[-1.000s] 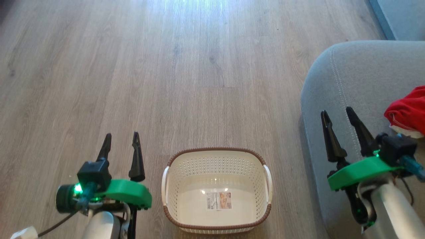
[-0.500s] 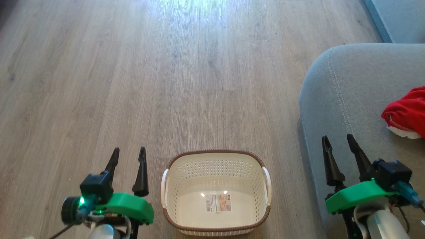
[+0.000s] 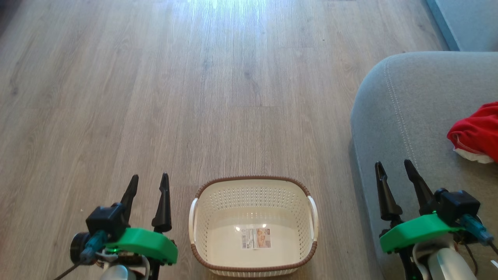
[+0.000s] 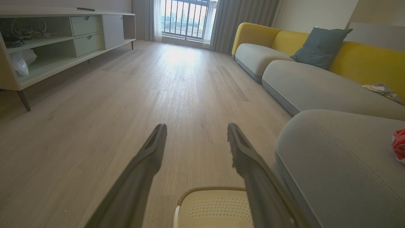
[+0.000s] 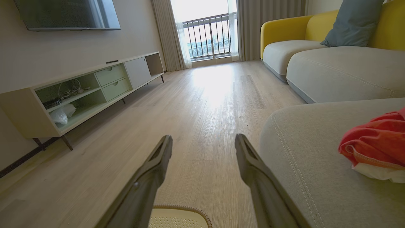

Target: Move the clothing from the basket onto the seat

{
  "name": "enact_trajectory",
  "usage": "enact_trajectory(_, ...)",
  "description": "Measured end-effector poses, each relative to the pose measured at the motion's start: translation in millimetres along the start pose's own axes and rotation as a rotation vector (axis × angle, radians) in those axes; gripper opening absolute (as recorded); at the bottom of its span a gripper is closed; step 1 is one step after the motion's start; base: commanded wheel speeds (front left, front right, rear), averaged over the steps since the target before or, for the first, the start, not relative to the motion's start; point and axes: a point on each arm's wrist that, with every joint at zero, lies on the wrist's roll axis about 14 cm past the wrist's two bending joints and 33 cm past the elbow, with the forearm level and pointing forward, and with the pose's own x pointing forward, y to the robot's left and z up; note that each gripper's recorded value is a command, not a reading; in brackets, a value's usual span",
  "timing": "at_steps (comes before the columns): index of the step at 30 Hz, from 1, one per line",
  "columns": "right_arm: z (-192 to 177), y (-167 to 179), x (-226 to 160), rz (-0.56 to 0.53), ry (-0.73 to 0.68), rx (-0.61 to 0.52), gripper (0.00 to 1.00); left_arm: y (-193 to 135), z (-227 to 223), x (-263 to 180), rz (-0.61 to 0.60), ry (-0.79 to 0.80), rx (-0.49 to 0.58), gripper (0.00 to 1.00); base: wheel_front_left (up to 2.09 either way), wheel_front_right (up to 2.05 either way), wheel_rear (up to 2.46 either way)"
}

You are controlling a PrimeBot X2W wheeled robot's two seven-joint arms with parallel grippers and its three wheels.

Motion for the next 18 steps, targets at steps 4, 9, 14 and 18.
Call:
enact_trajectory(4,-0.8,0.1,0.1,0.000,0.002,0.000,1.00,-0.7,-0.8,0.2,-0.005,0.003,-0.010,1.00,0.00,0.00,0.00)
enact_trajectory(9,-2.1,-0.4,0.1,-0.001,0.006,0.001,1.00,-0.7,-1.7,0.6,-0.006,0.005,-0.010,1.00,0.00,0.00,0.00)
enact_trajectory(14,-2.9,-1.5,-0.5,-0.004,0.009,0.001,1.00,-0.9,-1.9,1.1,-0.007,0.006,-0.010,1.00,0.00,0.00,0.00)
enact_trajectory(18,-2.8,-2.3,-0.9,-0.007,0.009,0.001,1.00,-1.4,-1.8,1.2,-0.008,0.006,-0.011,1.00,0.00,0.00,0.00)
